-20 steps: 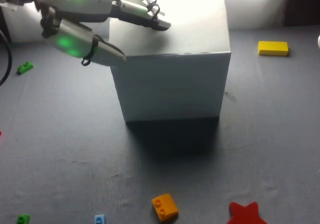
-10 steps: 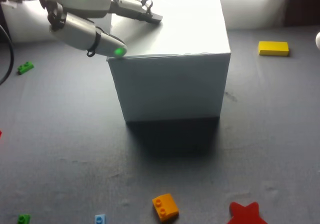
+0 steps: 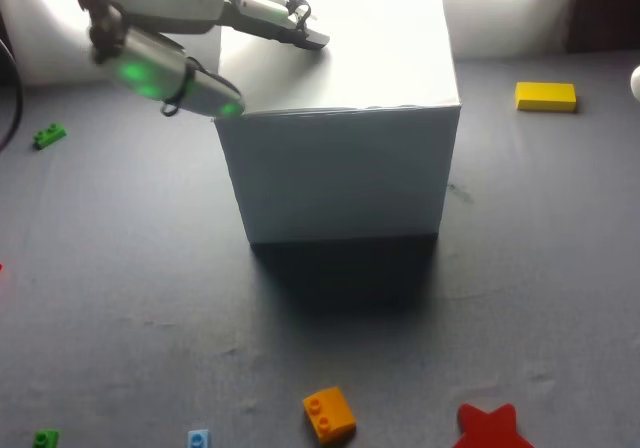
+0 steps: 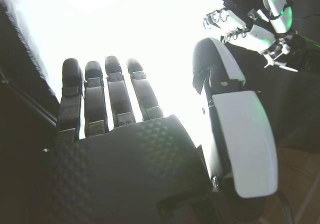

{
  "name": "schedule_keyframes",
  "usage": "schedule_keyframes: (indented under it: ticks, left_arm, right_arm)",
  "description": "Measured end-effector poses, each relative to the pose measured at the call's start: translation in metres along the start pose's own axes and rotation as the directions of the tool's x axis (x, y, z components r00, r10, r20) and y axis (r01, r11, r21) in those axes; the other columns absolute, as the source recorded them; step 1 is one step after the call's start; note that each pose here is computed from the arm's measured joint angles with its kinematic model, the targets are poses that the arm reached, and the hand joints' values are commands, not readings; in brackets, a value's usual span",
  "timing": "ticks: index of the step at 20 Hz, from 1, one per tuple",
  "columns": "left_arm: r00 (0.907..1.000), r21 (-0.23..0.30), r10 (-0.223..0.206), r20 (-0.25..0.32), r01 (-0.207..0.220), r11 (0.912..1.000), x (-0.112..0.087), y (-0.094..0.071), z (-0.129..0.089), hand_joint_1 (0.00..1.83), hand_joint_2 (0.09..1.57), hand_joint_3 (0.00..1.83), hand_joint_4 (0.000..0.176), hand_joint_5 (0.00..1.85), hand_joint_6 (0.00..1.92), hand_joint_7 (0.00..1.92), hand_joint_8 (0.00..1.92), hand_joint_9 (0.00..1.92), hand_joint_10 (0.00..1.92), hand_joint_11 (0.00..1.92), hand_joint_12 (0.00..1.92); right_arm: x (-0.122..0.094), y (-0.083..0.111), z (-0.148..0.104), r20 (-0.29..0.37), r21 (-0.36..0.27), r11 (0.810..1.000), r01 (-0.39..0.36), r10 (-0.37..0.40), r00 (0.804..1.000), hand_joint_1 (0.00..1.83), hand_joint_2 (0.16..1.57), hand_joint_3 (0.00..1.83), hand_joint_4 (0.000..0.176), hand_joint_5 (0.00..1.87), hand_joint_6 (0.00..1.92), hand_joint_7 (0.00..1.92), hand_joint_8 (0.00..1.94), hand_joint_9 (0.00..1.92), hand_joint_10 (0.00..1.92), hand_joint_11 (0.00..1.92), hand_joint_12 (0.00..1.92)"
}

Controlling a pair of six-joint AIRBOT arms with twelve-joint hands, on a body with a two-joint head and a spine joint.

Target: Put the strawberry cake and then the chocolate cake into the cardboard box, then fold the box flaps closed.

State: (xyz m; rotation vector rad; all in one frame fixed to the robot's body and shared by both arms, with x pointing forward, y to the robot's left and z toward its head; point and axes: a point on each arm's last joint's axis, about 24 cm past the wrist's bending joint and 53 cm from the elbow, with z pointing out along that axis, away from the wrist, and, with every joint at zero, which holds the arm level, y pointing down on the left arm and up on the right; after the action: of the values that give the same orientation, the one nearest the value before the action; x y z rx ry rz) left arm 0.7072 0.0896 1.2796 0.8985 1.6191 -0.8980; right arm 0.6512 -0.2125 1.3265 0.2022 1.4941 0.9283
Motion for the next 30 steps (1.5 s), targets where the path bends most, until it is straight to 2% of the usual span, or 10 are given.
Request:
schedule_keyframes:
  ticks: [4, 7, 9, 11, 12, 13, 15, 17, 21, 30]
  left_arm:
    - [0.9997, 0.024, 0.012, 0.019, -0.013, 0.9996, -0.015, -0.016, -0.031, 0.08, 1.37, 0.0, 0.016, 0.16, 0.0, 0.22, 0.0, 0.22, 0.0, 0.0, 0.73]
    - [0.9988, 0.024, -0.047, -0.01, 0.047, 0.9986, -0.005, -0.027, -0.058, 0.12, 1.35, 0.0, 0.017, 0.17, 0.0, 0.22, 0.0, 0.23, 0.0, 0.0, 0.74]
    - [0.9938, 0.032, -0.047, -0.101, 0.05, 0.9982, 0.024, -0.039, -0.075, 0.14, 1.31, 0.0, 0.029, 0.21, 0.01, 0.31, 0.02, 0.29, 0.02, 0.0, 0.88]
    - [0.9884, 0.028, -0.079, -0.129, 0.084, 0.9961, 0.038, -0.046, -0.093, 0.18, 1.29, 0.0, 0.033, 0.28, 0.02, 0.39, 0.01, 0.37, 0.02, 0.0, 1.07]
    - [0.988, 0.02, -0.086, -0.128, 0.089, 0.9958, 0.042, -0.048, -0.102, 0.24, 1.28, 0.0, 0.013, 0.51, 0.1, 0.63, 0.09, 0.59, 0.12, 0.1, 1.26]
    - [0.9869, 0.015, -0.091, -0.133, 0.094, 0.9955, 0.046, -0.05, -0.106, 0.35, 1.24, 0.0, 0.0, 0.68, 0.17, 0.78, 0.16, 0.67, 0.35, 0.19, 1.37]
    - [0.9738, 0.002, -0.118, -0.194, 0.121, 0.9927, 0.071, -0.057, -0.116, 0.34, 1.28, 0.01, 0.0, 0.7, 1.01, 0.77, 1.25, 0.67, 1.48, 0.39, 1.8]
    - [0.9599, -0.014, -0.141, -0.242, 0.141, 0.9898, 0.09, -0.062, -0.126, 0.33, 1.31, 0.01, 0.0, 0.78, 1.45, 1.0, 1.63, 0.96, 1.83, 0.7, 1.91]
    - [0.9388, 0.016, -0.201, -0.279, 0.214, 0.9766, 0.105, -0.091, -0.137, 0.4, 1.43, 0.02, 0.0, 0.96, 1.9, 1.18, 1.92, 1.22, 1.92, 1.14, 1.92]
    - [0.9329, 0.045, -0.267, -0.242, 0.286, 0.9573, 0.102, -0.121, -0.177, 0.49, 1.46, 0.0, 0.0, 0.9, 1.89, 1.11, 1.92, 1.15, 1.92, 1.09, 1.92]
  right_arm:
    - [0.001, -0.001, 0.0, -0.003, 0.001, 1.0, 0.001, -0.001, 1.0, 0.1, 1.3, 0.0, 0.0, 0.03, 0.0, 0.07, 0.0, 0.07, 0.01, 0.0, 0.26]
    - [0.001, -0.001, 0.0, -0.005, 0.003, 1.0, 0.002, -0.002, 1.0, 0.19, 1.26, 0.0, 0.0, 0.08, 0.01, 0.12, 0.01, 0.14, 0.04, 0.0, 0.65]
    - [0.003, 0.001, 0.0, -0.008, -0.001, 1.0, 0.006, -0.006, 1.0, 0.18, 1.26, 0.0, 0.0, 0.17, 0.04, 0.29, 0.05, 0.28, 0.11, 0.0, 1.2]
    - [0.011, 0.006, -0.002, -0.024, -0.009, 1.0, 0.028, -0.028, 0.999, 0.17, 1.26, 0.0, 0.0, 0.29, 0.11, 0.46, 0.04, 0.24, 0.49, 0.0, 1.39]
    - [0.015, 0.008, -0.003, -0.036, -0.012, 0.999, 0.031, -0.032, 0.999, 0.24, 1.25, 0.0, 0.0, 0.48, 0.53, 0.66, 0.41, 0.37, 1.01, 0.0, 1.69]
    - [0.016, 0.009, -0.003, -0.039, -0.015, 0.999, 0.033, -0.033, 0.999, 0.27, 1.25, 0.0, 0.0, 0.56, 0.76, 0.68, 0.78, 0.41, 1.29, 0.04, 1.88]
    - [0.016, 0.01, -0.003, -0.036, -0.017, 0.999, 0.035, -0.036, 0.999, 0.21, 1.28, 0.01, 0.0, 0.75, 1.14, 0.85, 1.45, 0.64, 1.85, 0.36, 1.92]
    - [0.016, 0.01, -0.003, -0.037, -0.016, 0.999, 0.035, -0.036, 0.999, 0.27, 1.35, 0.02, 0.0, 0.92, 1.44, 1.09, 1.73, 0.98, 1.92, 0.7, 1.92]
    - [0.015, 0.009, -0.003, -0.036, -0.015, 0.999, 0.036, -0.037, 0.999, 0.66, 1.43, 0.02, 0.0, 1.11, 1.84, 1.29, 1.94, 1.3, 1.92, 1.24, 1.92]
    - [0.02, 0.01, -0.004, -0.045, -0.016, 0.999, 0.05, -0.051, 0.998, 0.6, 1.45, 0.02, 0.0, 1.06, 1.92, 1.24, 1.94, 1.24, 1.92, 1.05, 1.92]
